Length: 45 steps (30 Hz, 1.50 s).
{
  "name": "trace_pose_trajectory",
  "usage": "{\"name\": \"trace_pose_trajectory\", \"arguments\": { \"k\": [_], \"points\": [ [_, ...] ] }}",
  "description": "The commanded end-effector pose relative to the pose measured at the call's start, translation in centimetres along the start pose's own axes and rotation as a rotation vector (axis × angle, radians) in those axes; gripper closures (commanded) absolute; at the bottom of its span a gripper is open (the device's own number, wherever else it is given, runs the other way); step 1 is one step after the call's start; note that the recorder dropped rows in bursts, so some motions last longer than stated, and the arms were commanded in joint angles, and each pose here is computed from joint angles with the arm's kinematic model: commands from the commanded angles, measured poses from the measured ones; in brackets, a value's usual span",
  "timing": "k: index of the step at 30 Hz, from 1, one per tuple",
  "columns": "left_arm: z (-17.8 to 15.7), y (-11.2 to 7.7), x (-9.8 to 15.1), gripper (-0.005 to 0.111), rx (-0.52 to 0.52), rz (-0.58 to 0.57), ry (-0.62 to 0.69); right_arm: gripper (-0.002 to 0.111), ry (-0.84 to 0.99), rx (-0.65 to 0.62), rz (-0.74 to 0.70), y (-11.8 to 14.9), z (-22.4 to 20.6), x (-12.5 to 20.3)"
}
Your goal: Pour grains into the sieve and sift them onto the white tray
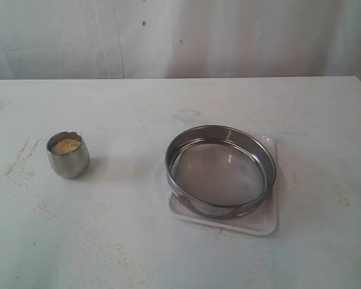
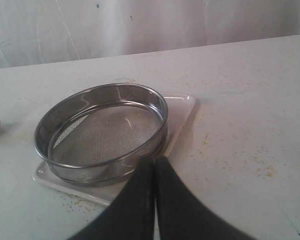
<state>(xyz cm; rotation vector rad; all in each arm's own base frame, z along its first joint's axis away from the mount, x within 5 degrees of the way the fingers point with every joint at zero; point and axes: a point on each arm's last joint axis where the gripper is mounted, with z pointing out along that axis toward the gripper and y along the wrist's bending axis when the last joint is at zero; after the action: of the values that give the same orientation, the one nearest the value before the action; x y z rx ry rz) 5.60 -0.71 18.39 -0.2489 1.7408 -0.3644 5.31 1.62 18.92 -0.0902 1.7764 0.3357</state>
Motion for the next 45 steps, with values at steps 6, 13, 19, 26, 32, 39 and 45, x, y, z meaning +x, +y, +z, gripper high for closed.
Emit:
{"name": "trace_pose_trajectory", "arguments": {
  "k": [6, 13, 19, 26, 32, 39, 45],
  "points": [
    [-0.2, -0.4, -1.6, 0.107, 0.048, 0.041, -0.182, 0.108, -0.005, -0.007, 0.004, 0.0, 0.0, 0.1],
    [0.8, -3.1, -5.6, 0.095, 0.188, 0.187, -0.321, 0.108, -0.005, -0.007, 0.004, 0.0, 0.0, 0.1],
    [3.5, -6.2, -11.7, 0.068, 0.211, 0.338, -0.207, 0.108, -0.005, -0.007, 0.004, 0.0, 0.0, 0.1],
    [8.3, -4.7, -9.9, 0.046, 0.087, 0.373, 0.049, 0.108, -0.005, -0.007, 0.004, 0.0, 0.0, 0.1],
    [9.9, -3.9, -5.1, 0.046, 0.185, 0.338, 0.171, 0.108, -0.005, -0.007, 0.004, 0.0, 0.0, 0.1],
    [10.7, -1.3, -2.6, 0.029, 0.0, 0.228, 0.212, 0.108, -0.005, -0.007, 0.004, 0.0, 0.0, 0.1],
    [11.7, -1.5, -1.8, 0.024, 0.056, 0.23, 0.229, 0.108, -0.005, -0.007, 0.004, 0.0, 0.0, 0.1]
  ]
}}
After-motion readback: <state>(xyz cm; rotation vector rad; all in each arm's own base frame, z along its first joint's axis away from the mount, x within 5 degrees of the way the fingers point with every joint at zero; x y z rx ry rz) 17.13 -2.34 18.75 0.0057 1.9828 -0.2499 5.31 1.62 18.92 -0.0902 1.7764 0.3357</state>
